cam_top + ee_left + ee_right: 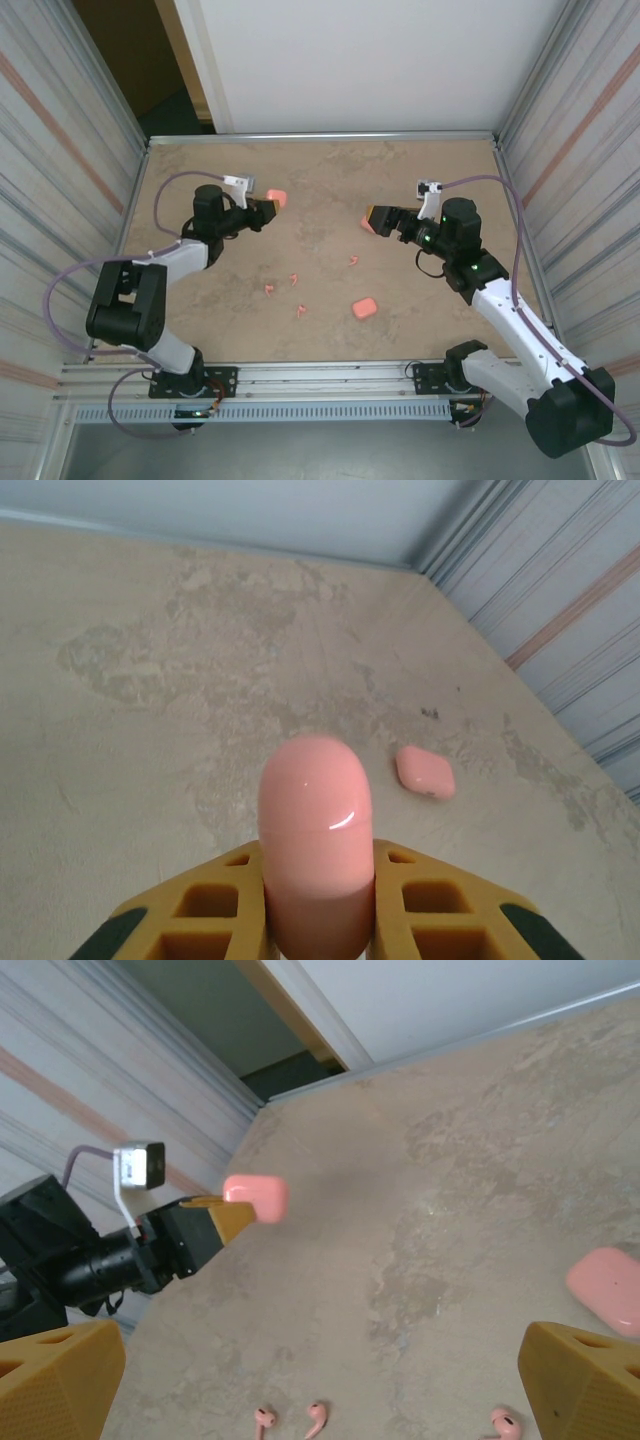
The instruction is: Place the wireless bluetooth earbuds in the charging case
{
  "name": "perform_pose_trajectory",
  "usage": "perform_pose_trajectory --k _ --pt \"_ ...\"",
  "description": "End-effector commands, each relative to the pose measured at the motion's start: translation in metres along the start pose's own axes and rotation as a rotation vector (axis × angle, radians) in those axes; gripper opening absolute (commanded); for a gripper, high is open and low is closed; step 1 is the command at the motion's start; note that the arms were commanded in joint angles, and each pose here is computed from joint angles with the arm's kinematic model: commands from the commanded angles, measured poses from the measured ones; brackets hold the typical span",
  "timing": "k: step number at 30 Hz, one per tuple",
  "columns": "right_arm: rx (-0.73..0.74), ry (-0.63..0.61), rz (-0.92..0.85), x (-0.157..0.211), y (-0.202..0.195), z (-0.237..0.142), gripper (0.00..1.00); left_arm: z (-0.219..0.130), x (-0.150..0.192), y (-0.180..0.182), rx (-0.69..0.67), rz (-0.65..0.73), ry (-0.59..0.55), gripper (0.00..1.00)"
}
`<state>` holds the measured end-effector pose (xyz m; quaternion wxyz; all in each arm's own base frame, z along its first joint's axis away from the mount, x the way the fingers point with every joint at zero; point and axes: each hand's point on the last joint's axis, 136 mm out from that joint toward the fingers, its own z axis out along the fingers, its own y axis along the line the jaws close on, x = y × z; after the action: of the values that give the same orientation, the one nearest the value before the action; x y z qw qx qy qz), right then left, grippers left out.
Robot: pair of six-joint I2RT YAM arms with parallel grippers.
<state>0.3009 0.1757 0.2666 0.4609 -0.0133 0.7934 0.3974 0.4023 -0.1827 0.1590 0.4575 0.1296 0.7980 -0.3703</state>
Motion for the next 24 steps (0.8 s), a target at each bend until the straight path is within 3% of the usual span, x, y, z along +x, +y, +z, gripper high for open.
perform_pose_trajectory --k 1,24 --pt "0.031 -0.003 -0.018 0.000 -0.007 0.000 1.00 0.007 0.002 0.004 0.016 -0.034 0.035 0.00" --pt "0.077 0.021 -0.023 0.009 -0.019 0.000 1.00 0.037 0.061 0.037 -0.005 -0.205 0.224 0.00"
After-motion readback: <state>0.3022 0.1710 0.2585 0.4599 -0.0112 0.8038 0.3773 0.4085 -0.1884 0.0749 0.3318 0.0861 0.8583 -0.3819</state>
